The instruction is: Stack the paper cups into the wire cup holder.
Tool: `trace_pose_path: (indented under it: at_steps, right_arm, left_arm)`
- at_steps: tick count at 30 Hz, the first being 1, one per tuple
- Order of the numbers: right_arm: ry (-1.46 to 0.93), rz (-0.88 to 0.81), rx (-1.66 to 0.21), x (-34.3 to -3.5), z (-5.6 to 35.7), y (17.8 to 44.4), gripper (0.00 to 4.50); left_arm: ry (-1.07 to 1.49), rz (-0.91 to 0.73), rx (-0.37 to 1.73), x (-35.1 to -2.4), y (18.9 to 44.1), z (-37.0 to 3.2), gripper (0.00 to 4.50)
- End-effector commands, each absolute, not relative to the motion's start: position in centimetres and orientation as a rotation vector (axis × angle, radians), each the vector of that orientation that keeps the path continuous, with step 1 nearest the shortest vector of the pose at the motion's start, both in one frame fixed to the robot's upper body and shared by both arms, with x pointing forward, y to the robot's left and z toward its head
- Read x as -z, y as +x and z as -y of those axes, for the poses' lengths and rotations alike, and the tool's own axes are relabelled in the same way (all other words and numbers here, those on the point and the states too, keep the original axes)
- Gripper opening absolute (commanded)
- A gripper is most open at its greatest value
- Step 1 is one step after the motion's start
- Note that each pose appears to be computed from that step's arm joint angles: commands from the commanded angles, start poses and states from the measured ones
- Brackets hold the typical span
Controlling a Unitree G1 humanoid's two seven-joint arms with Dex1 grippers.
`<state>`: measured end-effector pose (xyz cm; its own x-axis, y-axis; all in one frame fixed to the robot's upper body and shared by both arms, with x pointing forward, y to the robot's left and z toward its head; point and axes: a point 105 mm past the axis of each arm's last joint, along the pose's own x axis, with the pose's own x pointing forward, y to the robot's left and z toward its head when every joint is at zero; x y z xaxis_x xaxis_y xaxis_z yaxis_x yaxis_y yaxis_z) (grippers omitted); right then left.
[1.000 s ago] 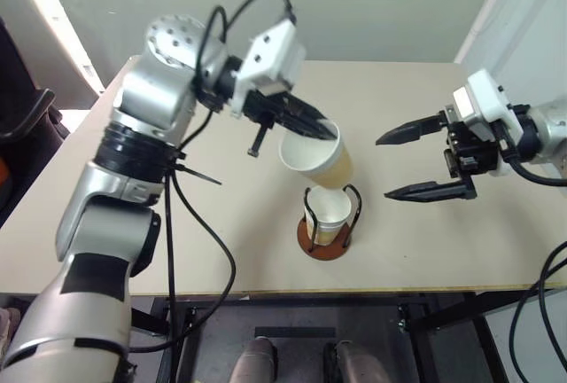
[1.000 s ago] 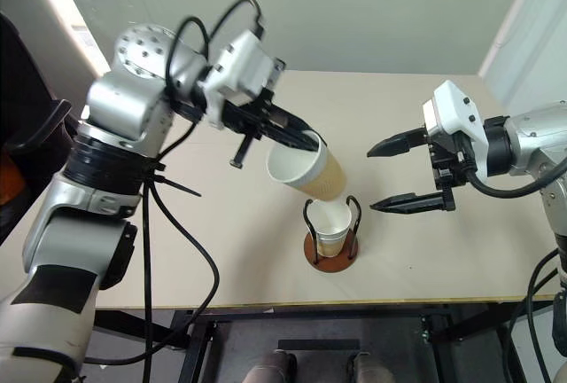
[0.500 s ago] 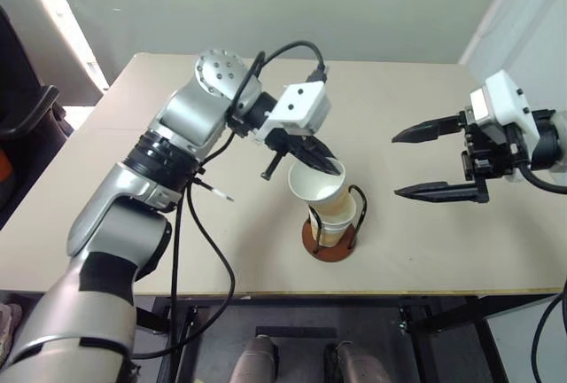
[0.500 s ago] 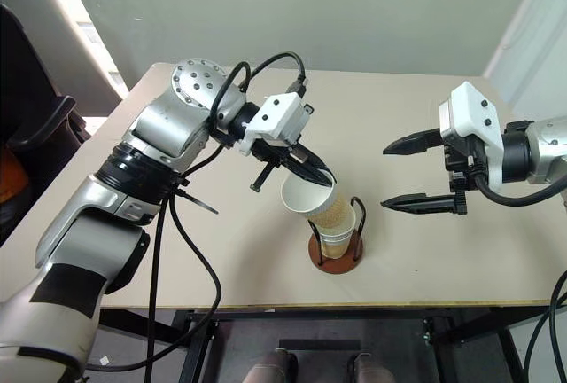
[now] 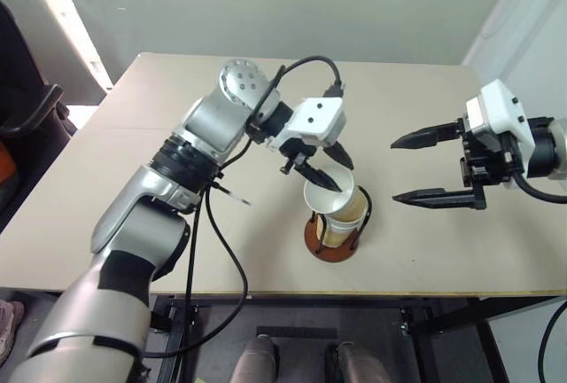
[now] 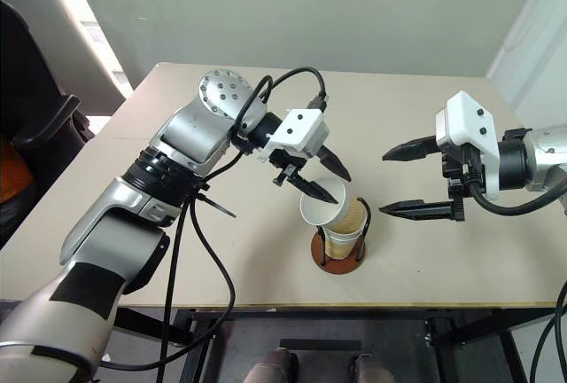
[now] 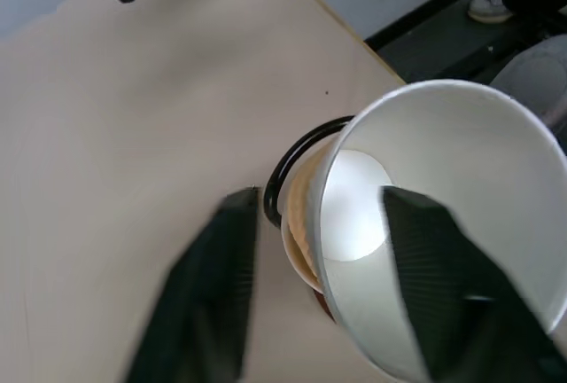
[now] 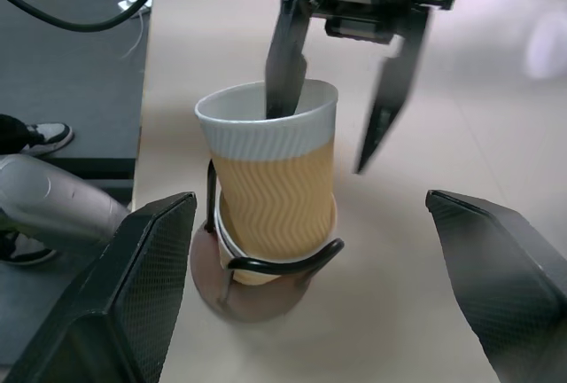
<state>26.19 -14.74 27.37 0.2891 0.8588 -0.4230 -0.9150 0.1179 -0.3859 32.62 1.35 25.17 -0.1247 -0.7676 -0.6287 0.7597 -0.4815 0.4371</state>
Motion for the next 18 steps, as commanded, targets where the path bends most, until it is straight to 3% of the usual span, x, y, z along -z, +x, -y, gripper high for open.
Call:
trace_pose_path:
  at_steps: [1,18]
  right_arm:
    - [-0.675,-0.055,-1.300,-28.3,14.4,25.9,4.33]
    - [-0.704,-0.059,-1.244,-28.7,15.6,27.0,4.33]
  left_arm:
    - [1.041,0.062,1.820,-26.3,32.2,-1.5,3.02]
    - [0.916,0.319,1.701,-30.2,33.1,1.4,3.02]
